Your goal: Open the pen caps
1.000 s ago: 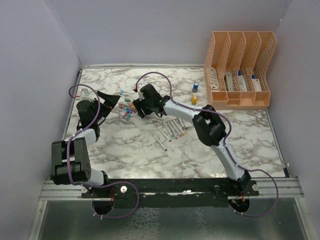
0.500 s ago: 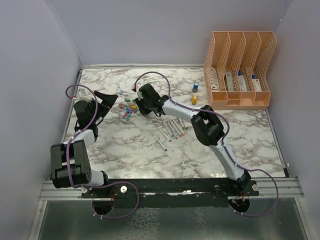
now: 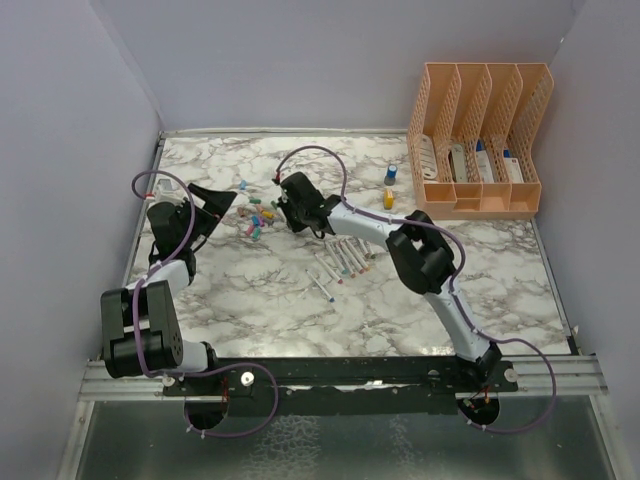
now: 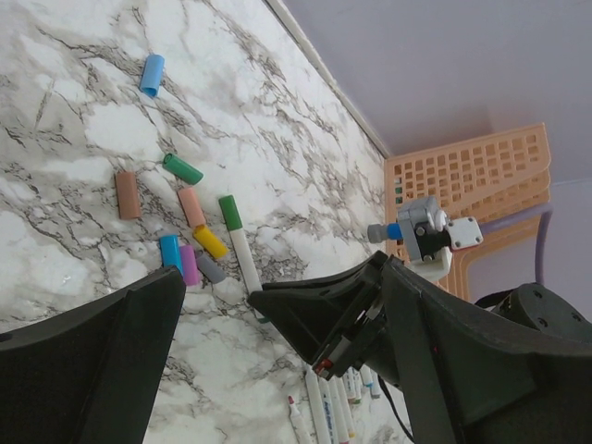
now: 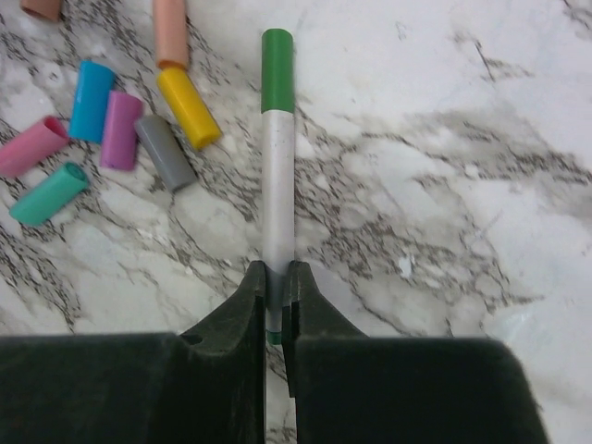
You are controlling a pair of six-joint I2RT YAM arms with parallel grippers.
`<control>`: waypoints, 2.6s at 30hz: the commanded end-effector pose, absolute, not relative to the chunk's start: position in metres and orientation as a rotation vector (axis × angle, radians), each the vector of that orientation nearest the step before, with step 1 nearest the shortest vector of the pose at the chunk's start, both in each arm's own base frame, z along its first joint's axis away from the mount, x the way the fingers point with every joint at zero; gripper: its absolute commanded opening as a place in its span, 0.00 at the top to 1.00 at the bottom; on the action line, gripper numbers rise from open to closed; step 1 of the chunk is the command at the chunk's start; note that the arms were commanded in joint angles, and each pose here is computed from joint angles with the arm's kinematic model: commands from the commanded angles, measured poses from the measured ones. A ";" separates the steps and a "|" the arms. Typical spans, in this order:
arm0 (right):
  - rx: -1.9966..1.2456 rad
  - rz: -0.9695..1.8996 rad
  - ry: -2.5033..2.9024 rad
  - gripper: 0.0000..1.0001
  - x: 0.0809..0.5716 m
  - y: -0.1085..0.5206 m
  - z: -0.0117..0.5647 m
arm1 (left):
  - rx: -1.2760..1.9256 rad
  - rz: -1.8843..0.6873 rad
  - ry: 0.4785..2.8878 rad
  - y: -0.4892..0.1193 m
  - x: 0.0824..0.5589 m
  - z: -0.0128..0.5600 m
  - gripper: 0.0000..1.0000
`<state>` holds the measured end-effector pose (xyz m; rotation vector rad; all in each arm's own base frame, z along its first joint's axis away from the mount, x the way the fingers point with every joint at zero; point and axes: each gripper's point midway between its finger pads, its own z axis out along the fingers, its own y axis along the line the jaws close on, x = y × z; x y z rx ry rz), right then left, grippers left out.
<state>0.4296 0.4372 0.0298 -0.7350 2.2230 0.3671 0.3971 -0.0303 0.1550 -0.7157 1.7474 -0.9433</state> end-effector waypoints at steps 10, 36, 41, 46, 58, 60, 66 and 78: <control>-0.620 0.373 2.094 0.99 0.412 0.393 0.113 | -0.615 -1.029 1.799 -0.081 0.405 0.158 0.11; -0.720 0.553 1.998 0.99 0.374 0.392 0.156 | -0.521 -1.216 1.843 -0.169 0.448 0.144 0.22; -0.745 0.598 1.977 0.99 0.369 0.397 0.161 | -0.519 -1.231 1.839 -0.173 0.449 0.143 0.28; -0.758 0.605 1.974 0.99 0.368 0.398 0.160 | -0.517 -1.248 1.825 -0.175 0.449 0.145 0.37; -0.775 0.617 1.974 0.99 0.366 0.401 0.157 | -0.508 -1.273 1.808 -0.179 0.447 0.148 0.66; -0.775 0.616 1.972 0.99 0.367 0.401 0.157 | -0.506 -1.277 1.810 -0.180 0.446 0.147 0.72; -0.767 0.604 1.971 0.99 0.369 0.401 0.158 | -0.490 -1.298 1.809 -0.185 0.442 0.147 1.00; -0.772 0.571 2.014 0.34 0.375 0.403 0.147 | -0.449 -1.320 1.791 -0.195 0.434 0.161 1.00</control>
